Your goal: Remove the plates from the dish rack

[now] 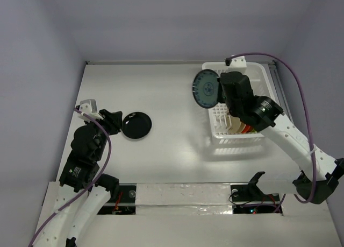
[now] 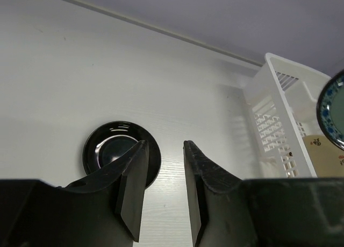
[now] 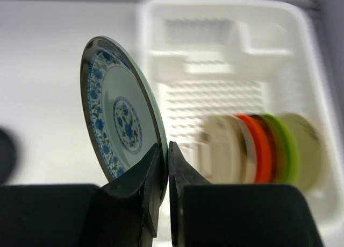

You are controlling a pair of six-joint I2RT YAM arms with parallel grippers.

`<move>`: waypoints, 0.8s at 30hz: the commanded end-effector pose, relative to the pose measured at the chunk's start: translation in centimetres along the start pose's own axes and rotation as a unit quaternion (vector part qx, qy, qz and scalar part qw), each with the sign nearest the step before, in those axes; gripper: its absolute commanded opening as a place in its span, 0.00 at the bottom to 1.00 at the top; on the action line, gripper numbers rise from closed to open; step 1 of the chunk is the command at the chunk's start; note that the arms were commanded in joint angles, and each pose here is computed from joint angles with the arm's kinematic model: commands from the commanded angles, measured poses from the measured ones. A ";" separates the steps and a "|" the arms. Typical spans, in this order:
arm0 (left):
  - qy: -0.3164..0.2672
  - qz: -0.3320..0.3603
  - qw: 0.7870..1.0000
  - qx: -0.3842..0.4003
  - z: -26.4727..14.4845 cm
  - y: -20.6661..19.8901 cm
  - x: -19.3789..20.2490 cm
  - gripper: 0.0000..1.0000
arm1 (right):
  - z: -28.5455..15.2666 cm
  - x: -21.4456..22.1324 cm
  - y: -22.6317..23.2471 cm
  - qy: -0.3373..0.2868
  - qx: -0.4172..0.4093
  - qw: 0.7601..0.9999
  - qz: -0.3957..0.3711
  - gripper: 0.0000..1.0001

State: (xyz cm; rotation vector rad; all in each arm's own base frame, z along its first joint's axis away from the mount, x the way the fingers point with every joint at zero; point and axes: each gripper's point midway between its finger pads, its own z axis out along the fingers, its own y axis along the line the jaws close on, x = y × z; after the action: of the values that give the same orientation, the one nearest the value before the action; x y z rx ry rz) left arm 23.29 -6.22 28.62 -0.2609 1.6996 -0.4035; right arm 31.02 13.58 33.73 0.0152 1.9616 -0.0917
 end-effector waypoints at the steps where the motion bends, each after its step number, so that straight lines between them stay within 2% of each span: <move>1: -0.017 -0.005 1.000 0.003 0.2 -0.2 -0.8 0.30 | 1.0 -2.8 9.8 -0.047 -0.160 0.983 0.081 0.00; 5: -0.022 -0.007 1.000 -0.005 0.1 0.2 -1.0 0.31 | 2.3 0.3 20.7 -0.001 -0.305 0.946 0.111 0.00; 6: -0.025 -0.008 1.000 -0.005 0.0 0.2 -1.1 0.31 | 1.8 -0.4 23.1 -0.005 -0.342 0.931 0.127 0.00; 7: -0.026 -0.008 1.000 -0.004 0.0 0.2 -1.1 0.31 | 3.2 1.6 25.5 0.022 -0.348 0.929 0.127 0.00; 10: -0.025 -0.008 1.000 -0.002 0.0 0.1 -1.1 0.31 | 4.1 3.3 30.6 0.047 -0.368 0.918 0.137 0.00; 13: -0.024 -0.007 1.000 -0.001 0.0 0.0 -1.1 0.31 | 4.9 3.7 33.5 0.063 -0.389 0.903 0.171 0.00; 21: -0.024 -0.006 1.000 0.002 0.0 0.0 -1.0 0.31 | 8.8 12.6 37.1 0.155 -0.378 0.895 0.180 0.00; 23: -0.024 -0.006 1.000 0.002 0.0 0.0 -1.0 0.31 | 8.9 14.7 37.4 0.174 -0.374 0.893 0.181 0.03; 24: -0.026 -0.006 1.000 -0.002 0.0 0.2 -1.1 0.31 | 9.1 15.9 37.1 0.183 -0.367 0.894 0.178 0.08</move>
State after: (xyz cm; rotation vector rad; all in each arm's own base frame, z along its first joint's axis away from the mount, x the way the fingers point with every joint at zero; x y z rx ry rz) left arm 23.30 -5.90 28.72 -0.2725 1.6927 -0.3948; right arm 35.27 47.46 11.52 -0.1630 2.2826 0.8123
